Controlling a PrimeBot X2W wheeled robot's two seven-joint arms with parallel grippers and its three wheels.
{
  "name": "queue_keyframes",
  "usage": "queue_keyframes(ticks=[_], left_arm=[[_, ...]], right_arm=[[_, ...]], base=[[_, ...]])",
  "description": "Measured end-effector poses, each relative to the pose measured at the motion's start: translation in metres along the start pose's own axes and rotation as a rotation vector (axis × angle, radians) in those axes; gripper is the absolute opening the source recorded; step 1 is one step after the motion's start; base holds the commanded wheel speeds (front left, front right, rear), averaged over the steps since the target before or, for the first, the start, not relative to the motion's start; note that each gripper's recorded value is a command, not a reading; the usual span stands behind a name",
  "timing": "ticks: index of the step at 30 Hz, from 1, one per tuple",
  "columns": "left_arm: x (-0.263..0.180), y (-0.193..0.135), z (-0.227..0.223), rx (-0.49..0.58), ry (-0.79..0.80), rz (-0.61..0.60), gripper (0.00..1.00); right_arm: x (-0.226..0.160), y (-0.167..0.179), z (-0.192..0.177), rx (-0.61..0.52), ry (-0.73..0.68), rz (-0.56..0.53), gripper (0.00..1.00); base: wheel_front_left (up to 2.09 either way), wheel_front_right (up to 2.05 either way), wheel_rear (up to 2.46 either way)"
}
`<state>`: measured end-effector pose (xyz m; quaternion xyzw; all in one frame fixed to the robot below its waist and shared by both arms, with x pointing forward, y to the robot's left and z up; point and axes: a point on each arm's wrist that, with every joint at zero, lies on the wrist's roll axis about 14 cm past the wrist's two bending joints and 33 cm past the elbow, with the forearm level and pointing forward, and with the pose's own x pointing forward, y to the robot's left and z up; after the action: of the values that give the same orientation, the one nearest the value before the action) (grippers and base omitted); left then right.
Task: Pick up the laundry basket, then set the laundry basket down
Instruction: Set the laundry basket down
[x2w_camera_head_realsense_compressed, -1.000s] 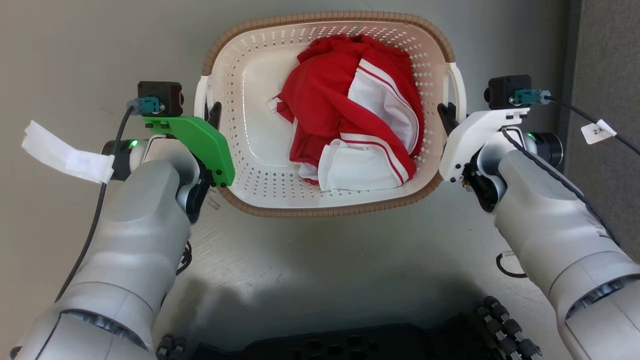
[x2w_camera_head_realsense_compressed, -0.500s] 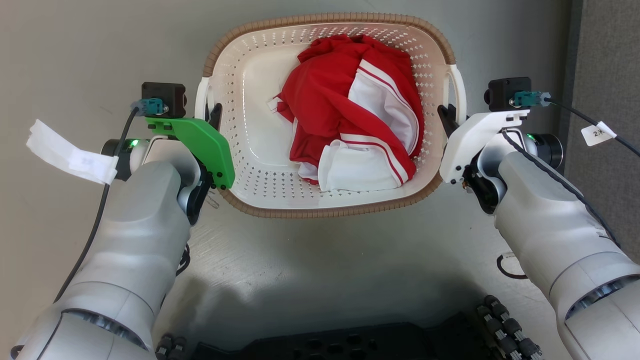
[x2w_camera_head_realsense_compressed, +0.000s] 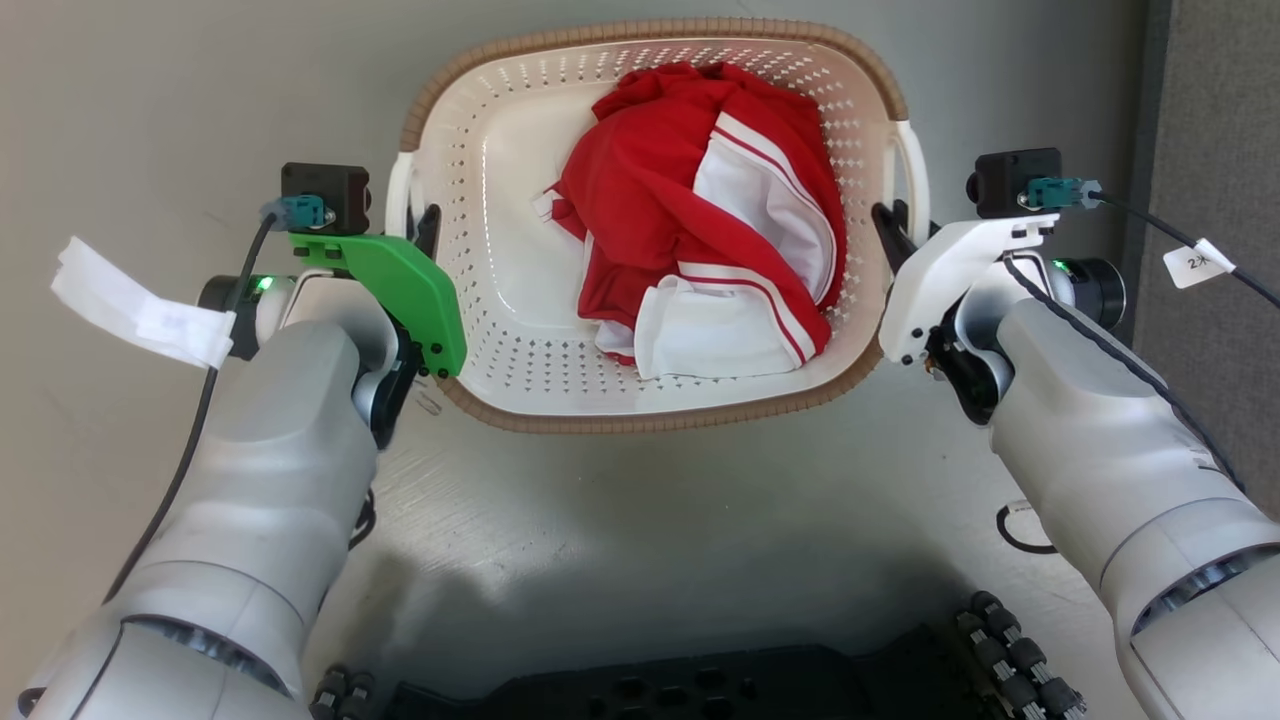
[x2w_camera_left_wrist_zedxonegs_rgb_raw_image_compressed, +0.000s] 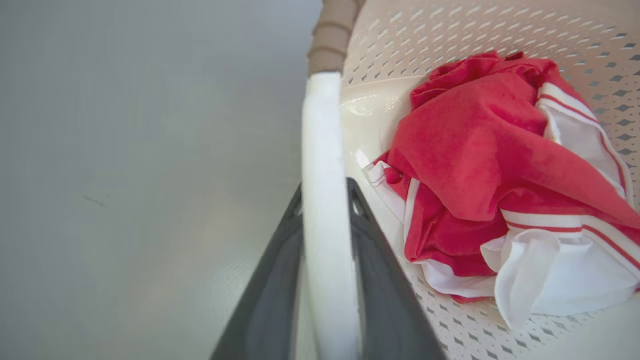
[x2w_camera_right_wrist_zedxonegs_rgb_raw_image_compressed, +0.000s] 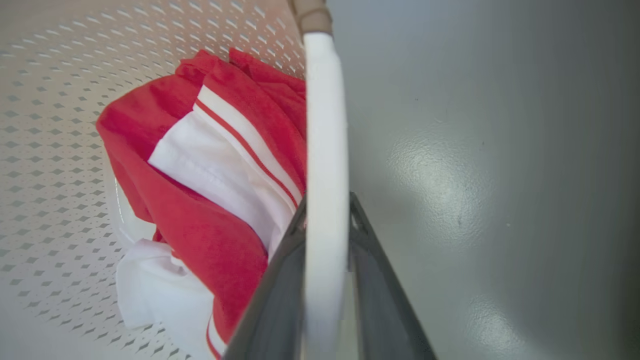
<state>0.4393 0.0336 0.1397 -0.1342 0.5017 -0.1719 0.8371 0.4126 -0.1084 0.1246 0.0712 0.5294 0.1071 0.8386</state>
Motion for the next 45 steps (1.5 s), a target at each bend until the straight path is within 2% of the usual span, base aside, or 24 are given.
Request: queue_keyframes(ticks=[1,5,14,19,24,37,45], left_arm=[[0.0,0.001,0.001,0.007,-0.002,0.001,1.0],[-0.004,0.02,0.005,0.036,-0.008,0.035,1.0],[-0.009,0.017,0.016,0.026,-0.041,0.036,1.0],[-0.02,0.008,0.032,0.048,-0.106,0.021,1.0],[-0.032,0.004,0.029,0.048,-0.119,0.021,1.0],[-0.075,-0.024,0.057,0.079,-0.244,-0.015,1.0],[-0.113,-0.038,0.118,0.125,-0.436,-0.032,1.0]], right_arm=[[0.0,0.001,0.001,-0.005,-0.006,0.008,1.0],[0.0,-0.01,0.015,-0.025,-0.052,-0.009,1.0],[-0.004,-0.005,0.023,-0.032,-0.084,0.006,1.0],[-0.019,-0.004,0.011,-0.019,-0.076,0.0,1.0],[-0.03,-0.003,0.015,0.007,-0.106,-0.008,1.0],[-0.076,0.008,0.051,0.015,-0.251,0.003,1.0],[-0.111,0.02,0.094,0.026,-0.41,0.027,1.0]], base=[[0.0,0.0,0.0],[0.0,0.0,0.0],[0.0,0.0,0.0],[0.0,0.0,0.0],[0.0,0.0,0.0],[0.0,0.0,0.0],[0.0,0.0,0.0]])
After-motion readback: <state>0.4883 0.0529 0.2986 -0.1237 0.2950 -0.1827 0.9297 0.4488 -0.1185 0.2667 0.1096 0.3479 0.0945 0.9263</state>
